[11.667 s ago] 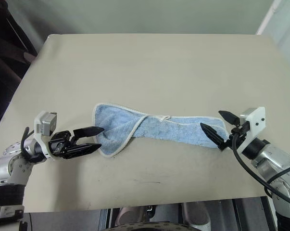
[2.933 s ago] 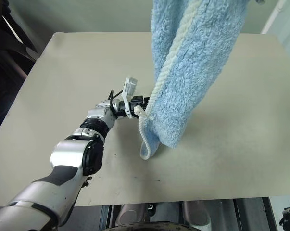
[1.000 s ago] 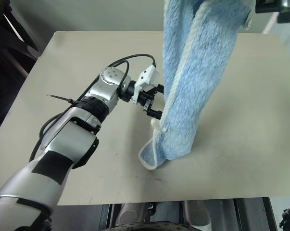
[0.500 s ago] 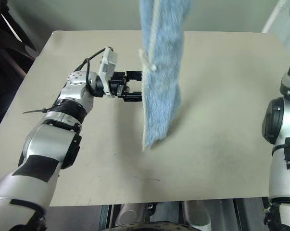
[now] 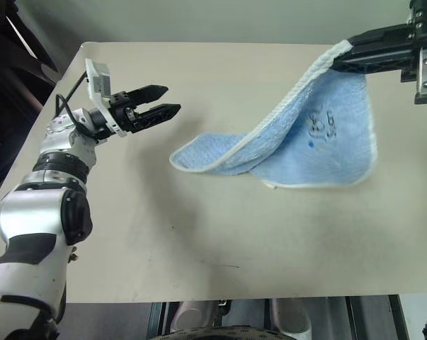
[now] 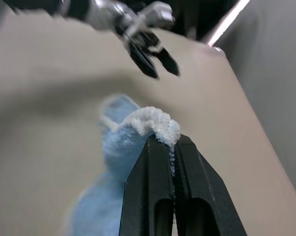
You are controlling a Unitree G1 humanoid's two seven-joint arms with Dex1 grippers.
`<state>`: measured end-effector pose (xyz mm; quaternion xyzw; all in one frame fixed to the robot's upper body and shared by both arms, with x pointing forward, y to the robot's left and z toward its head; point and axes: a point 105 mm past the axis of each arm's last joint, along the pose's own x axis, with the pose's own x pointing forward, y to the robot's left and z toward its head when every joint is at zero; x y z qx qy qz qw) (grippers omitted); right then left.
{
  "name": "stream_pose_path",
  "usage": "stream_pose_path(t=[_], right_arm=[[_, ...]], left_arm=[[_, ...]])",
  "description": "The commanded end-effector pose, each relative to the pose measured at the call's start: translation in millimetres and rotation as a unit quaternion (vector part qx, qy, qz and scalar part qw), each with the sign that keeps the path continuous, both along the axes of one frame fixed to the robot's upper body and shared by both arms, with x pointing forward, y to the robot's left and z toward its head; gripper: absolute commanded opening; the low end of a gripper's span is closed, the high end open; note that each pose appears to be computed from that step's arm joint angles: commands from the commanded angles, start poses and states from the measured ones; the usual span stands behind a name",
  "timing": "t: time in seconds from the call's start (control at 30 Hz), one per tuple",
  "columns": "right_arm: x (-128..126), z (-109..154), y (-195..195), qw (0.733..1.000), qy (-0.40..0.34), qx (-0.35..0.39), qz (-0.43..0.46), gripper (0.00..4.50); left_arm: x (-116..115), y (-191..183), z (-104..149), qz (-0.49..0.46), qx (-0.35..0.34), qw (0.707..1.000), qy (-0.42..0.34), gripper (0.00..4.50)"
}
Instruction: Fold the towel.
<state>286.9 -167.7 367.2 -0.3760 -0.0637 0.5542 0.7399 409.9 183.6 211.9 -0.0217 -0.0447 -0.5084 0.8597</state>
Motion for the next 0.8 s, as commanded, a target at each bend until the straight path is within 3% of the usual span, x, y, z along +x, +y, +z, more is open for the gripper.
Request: stream_pose_path(t=[0.03,0.17,0.43,0.8], right_arm=[[3,18,0,0.997,-0.076,0.008,-0.016,0.03],[12,32,3,0.991,-0.120,0.034,-0.043,0.03],[18,52,-3,0.982,-0.161,0.051,-0.084,0.03],[31,71,0,0.971,-0.193,0.086,-0.115,0.03]], left_arm=[[-7,-14,12,-0.060,0.015,0.998,-0.025,4.50],[-21,-30,-6,-0.138,0.058,0.989,-0.014,4.50],[-35,-36,-15,-0.177,0.100,0.978,-0.045,4.50],[-66,-48,-9,-0.253,0.044,0.965,-0.044,4.50]])
